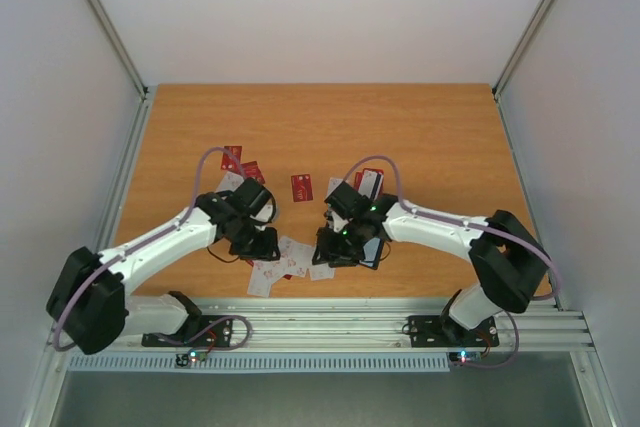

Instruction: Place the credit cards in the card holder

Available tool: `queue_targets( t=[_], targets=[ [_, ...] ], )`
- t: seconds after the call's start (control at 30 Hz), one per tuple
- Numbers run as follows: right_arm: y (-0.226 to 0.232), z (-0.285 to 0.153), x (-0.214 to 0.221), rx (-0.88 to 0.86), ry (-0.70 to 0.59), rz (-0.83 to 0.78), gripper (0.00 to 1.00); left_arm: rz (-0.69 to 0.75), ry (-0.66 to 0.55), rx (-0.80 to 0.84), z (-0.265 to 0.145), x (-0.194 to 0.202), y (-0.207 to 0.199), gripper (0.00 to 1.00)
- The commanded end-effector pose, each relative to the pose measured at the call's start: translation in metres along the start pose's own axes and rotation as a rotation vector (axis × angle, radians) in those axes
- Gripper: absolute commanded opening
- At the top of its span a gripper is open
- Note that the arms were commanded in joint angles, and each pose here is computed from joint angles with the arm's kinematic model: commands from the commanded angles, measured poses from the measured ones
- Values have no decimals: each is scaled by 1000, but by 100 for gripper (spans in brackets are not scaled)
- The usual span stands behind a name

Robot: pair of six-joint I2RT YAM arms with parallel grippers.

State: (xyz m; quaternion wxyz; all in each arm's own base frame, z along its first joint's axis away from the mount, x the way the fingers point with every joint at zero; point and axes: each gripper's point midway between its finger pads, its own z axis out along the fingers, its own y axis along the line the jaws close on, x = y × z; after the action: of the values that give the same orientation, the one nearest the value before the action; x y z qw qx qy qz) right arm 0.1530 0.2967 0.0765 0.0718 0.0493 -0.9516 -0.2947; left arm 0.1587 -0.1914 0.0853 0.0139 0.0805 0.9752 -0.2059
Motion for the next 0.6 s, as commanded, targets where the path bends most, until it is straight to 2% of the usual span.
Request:
queue_targets(
  t=[0.0, 0.33, 0.57],
  targets=[
    [12, 22, -16, -17, -76, 91, 48, -27, -10, 44, 17, -17, -7, 33],
    [0, 48, -10, -59, -109, 258, 49, 26, 46, 104, 34, -67, -22, 33],
    [16, 68, 0, -106, -114, 265, 49, 106, 139, 122, 56, -82, -26, 35]
  ],
)
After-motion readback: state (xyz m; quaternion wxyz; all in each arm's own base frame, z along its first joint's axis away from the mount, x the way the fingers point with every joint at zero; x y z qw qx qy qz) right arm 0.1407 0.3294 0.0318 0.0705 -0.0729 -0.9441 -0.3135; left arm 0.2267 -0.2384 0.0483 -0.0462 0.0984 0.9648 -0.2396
